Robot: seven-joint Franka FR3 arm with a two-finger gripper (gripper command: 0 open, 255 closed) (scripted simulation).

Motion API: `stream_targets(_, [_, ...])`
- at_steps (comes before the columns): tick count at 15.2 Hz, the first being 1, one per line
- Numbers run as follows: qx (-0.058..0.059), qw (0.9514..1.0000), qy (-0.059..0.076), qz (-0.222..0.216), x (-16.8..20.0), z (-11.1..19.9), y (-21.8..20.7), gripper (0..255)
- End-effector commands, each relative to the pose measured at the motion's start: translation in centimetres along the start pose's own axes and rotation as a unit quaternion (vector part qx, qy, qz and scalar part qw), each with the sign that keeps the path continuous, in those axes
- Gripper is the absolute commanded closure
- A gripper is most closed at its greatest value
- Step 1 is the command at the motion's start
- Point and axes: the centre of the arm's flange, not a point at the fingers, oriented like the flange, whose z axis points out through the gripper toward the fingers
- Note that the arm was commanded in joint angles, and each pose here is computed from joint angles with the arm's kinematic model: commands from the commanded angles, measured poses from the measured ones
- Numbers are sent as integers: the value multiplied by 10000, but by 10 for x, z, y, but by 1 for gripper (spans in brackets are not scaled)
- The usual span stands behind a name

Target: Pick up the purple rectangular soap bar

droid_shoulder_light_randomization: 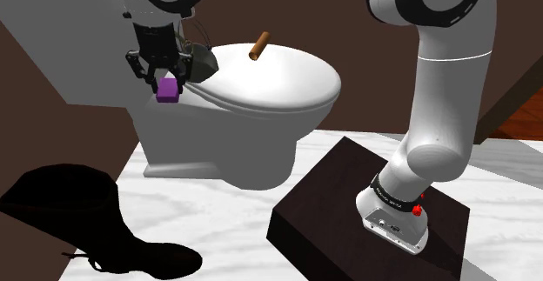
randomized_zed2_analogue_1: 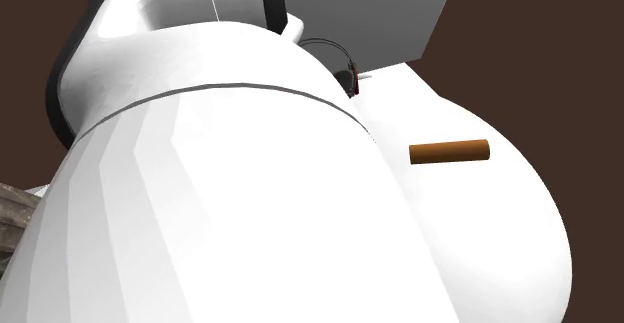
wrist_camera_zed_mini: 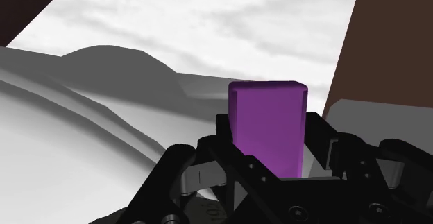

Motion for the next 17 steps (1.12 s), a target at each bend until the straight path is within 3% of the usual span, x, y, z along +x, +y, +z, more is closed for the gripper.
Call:
stream_targets(1, [-22, 10000, -39, 53, 4, 11, 0, 255])
stream_targets(17, [-22, 10000, -39, 53, 6, -63, -2, 255])
